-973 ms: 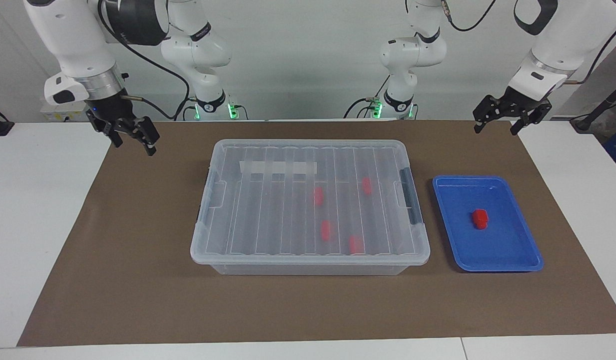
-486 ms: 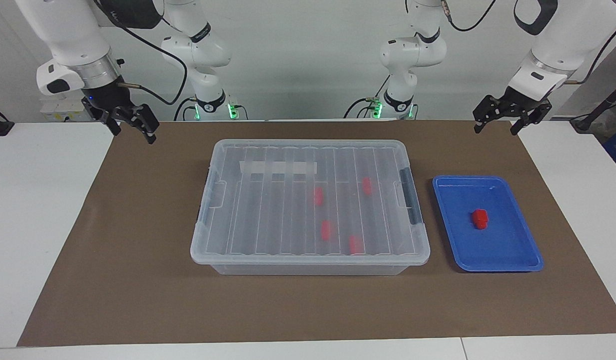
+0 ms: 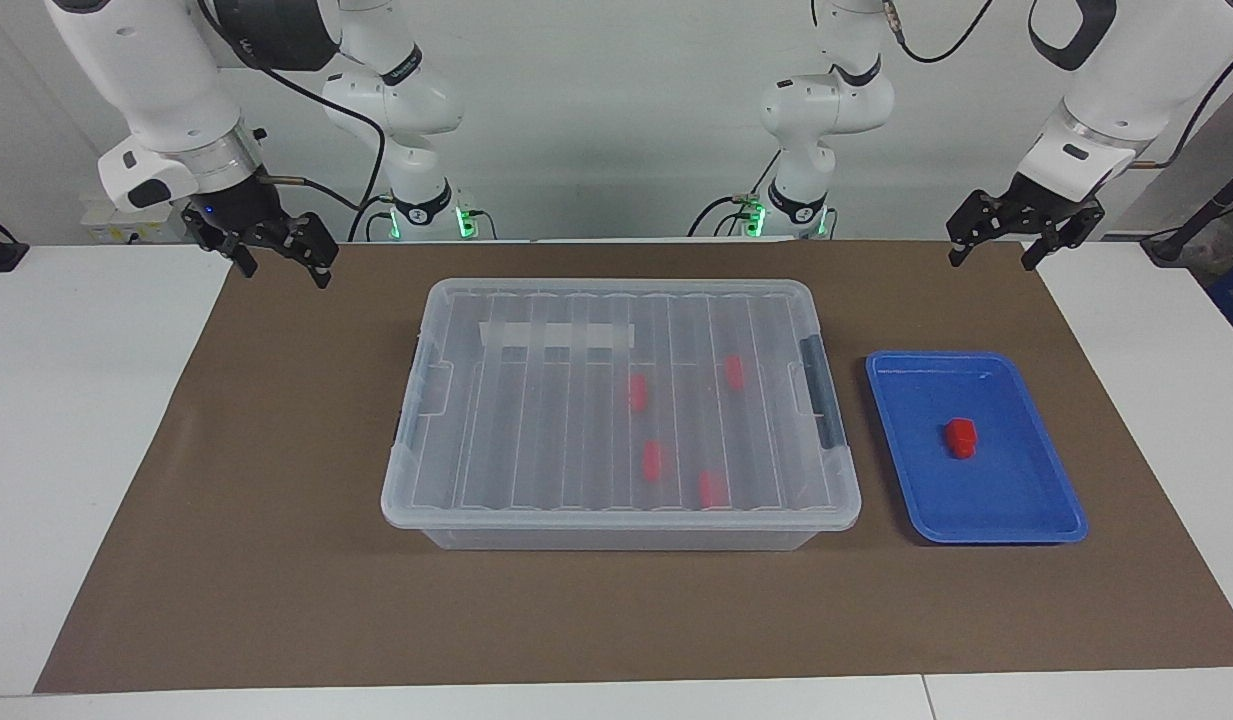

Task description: Place red block in blue tray from box

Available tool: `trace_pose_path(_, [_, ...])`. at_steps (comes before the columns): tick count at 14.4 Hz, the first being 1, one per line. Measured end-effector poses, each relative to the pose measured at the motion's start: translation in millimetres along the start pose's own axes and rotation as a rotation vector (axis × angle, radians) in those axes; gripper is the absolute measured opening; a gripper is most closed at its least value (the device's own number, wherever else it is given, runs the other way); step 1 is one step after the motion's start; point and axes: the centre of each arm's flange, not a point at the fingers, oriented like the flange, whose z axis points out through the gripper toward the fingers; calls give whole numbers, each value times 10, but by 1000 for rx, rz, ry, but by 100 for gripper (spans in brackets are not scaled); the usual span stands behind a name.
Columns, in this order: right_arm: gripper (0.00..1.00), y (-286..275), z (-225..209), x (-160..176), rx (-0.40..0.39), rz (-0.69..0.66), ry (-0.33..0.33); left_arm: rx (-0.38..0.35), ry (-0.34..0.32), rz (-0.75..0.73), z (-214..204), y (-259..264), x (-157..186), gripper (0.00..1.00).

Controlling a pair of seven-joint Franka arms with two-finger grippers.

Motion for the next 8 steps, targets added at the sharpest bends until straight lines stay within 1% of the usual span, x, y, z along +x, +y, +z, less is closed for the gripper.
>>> trace_pose_path(4, [100, -67, 7, -19, -1, 12, -1, 0, 0, 0, 0, 0, 0, 100])
trace_pose_path(8, [100, -86, 18, -34, -2, -49, -4, 0, 0, 0, 0, 0, 0, 100])
